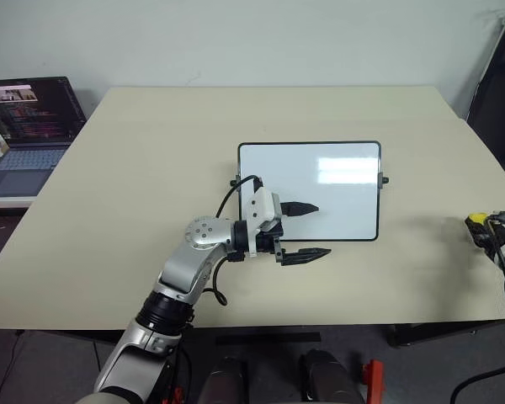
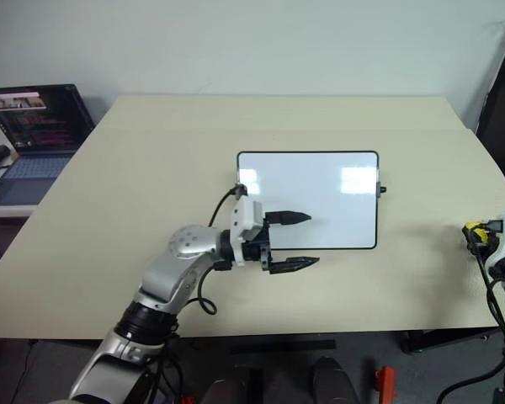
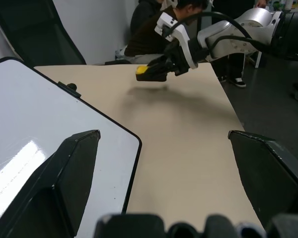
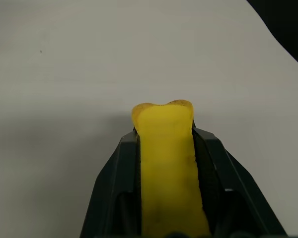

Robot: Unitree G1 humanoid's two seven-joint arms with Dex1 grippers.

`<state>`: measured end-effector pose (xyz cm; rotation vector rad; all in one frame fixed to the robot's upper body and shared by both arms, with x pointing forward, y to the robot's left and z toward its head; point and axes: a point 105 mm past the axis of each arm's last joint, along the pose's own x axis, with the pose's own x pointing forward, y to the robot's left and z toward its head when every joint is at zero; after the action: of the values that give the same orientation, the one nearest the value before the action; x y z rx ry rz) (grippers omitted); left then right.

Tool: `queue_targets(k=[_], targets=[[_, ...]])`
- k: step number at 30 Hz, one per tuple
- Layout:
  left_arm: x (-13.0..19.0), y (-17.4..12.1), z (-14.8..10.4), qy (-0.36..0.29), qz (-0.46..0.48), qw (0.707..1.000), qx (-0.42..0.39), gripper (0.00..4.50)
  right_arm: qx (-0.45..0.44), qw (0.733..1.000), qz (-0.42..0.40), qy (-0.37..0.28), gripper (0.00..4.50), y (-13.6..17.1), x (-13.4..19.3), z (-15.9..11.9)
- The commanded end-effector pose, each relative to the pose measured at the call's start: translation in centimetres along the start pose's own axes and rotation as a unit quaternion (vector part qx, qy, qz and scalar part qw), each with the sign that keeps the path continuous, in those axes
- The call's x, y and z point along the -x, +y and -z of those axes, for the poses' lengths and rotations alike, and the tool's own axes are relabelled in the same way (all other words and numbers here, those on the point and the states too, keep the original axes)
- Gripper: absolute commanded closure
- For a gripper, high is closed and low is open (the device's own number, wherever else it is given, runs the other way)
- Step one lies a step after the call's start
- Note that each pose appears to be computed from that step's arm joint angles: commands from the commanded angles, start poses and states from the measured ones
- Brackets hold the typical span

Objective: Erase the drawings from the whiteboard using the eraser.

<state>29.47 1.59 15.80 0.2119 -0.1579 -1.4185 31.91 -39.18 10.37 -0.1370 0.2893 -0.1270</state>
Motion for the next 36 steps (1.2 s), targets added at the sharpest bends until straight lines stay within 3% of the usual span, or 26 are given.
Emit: queue_targets(k=[1,6,11,15,17,19,22,25,30,36], targets=[[0.1,0.1,-1.0,-0.005,-0.001,1.000,-0.024,0.00,0.011,0.999,-0.016,-0.028,3.41,-0.5,-0.2,-1.8],[0.4,0.3,-0.9,-0.002,-0.008,1.000,-0.025,0.00,0.029,0.999,-0.027,-0.005,1.81,-0.4,-0.8,-0.9],[1.0,1.0,-1.0,0.003,-0.030,0.999,-0.031,0.00,0.041,0.998,-0.031,-0.025,0.09,-0.1,-1.0,-2.3],[1.9,2.3,-1.2,-0.001,-0.074,0.996,-0.042,0.00,0.075,0.994,-0.041,-0.067,0.04,0.7,-0.8,-5.5],[3.5,5.6,-2.7,-0.030,-0.180,0.981,-0.058,0.00,0.053,0.987,-0.051,-0.142,0.04,2.0,-0.6,-9.0],[4.9,7.9,-3.6,-0.049,-0.263,0.962,-0.063,0.00,0.033,0.982,-0.054,-0.178,0.04,2.8,-0.4,-10.6],[8.6,12.7,-4.3,-0.051,-0.426,0.901,-0.061,0.00,0.007,0.977,-0.029,-0.211,0.04,4.0,-1.5,-10.6],[11.8,15.2,-5.3,-0.066,-0.532,0.841,-0.068,0.00,-0.024,0.974,-0.014,-0.224,0.04,5.3,-2.9,-9.5],[13.3,15.5,-4.1,-0.043,-0.573,0.815,-0.072,0.00,-0.039,0.975,-0.006,-0.217,0.04,6.4,-4.4,-7.7],[14.7,13.5,2.4,0.062,-0.582,0.804,-0.102,0.00,-0.063,0.975,-0.028,-0.213,0.04,8.0,-5.3,-6.0]])
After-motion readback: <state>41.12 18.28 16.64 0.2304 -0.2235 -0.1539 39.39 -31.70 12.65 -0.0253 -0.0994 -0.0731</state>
